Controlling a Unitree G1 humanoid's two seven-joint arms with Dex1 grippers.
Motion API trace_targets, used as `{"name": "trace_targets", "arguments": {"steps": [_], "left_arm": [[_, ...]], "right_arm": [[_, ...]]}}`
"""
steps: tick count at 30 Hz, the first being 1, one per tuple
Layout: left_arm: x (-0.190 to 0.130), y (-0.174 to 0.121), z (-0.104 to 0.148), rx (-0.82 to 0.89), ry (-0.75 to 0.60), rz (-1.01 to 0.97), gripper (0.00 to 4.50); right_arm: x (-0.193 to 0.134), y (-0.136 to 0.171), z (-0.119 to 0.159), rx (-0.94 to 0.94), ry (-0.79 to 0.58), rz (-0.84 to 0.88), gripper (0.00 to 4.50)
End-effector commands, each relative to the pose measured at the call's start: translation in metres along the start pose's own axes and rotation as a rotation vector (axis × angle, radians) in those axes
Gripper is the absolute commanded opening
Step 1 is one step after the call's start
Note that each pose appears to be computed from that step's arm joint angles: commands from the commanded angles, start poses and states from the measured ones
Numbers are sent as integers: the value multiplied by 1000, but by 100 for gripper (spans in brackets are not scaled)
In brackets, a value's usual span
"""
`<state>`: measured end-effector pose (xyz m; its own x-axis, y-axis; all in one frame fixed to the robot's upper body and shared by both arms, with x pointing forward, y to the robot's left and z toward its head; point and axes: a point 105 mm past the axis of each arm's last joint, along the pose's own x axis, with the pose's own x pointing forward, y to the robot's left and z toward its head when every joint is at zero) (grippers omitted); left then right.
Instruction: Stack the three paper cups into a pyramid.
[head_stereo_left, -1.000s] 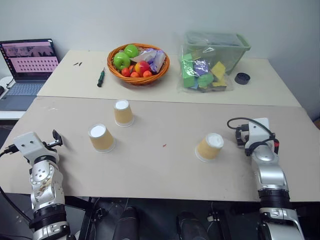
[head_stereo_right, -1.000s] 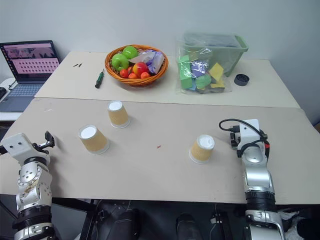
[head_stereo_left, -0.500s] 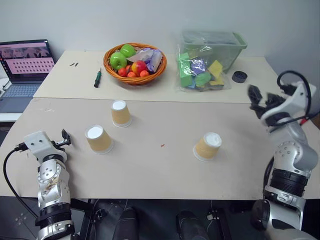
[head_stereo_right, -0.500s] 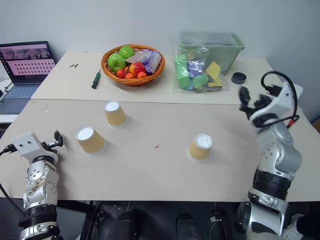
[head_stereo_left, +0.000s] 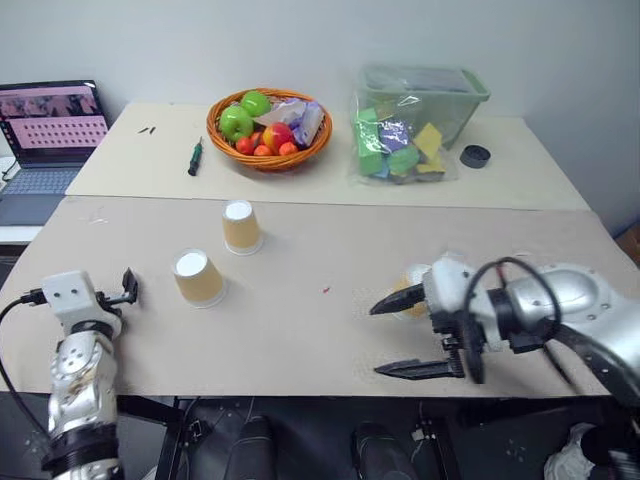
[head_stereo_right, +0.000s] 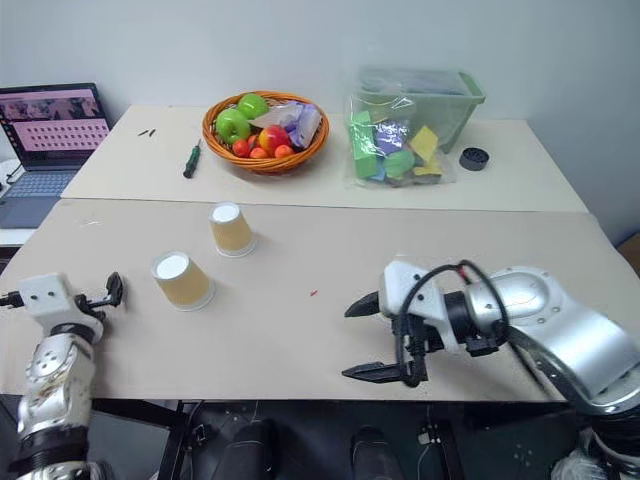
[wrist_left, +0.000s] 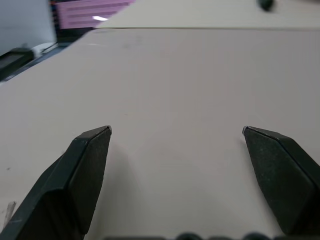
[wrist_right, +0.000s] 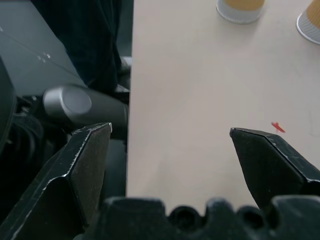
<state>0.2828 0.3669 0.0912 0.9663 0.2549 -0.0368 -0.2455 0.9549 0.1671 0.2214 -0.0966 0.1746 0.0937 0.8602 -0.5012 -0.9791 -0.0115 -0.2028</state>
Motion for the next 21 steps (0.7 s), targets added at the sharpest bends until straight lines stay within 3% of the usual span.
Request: {"name": "trace_targets", "arguments": {"steps": [1, 6, 9, 13, 21], "left_arm": [[-32, 9, -2, 98, 47, -144, 450], [-59, -4, 0, 259, 93, -375, 450], [-52, -34, 18, 286, 32, -510, 450], [-43, -99, 56, 264, -97, -729, 450], [-31, -121, 78, 235, -151, -794, 450]], "right_arm": [[2, -8, 1, -68, -10, -31, 446], [4, -13, 3, -58, -47, -42, 446], [9, -16, 3, -54, -66, -38, 446], [12, -22, 2, -52, -71, -50, 446], [10, -23, -4, -41, -55, -79, 446]]}}
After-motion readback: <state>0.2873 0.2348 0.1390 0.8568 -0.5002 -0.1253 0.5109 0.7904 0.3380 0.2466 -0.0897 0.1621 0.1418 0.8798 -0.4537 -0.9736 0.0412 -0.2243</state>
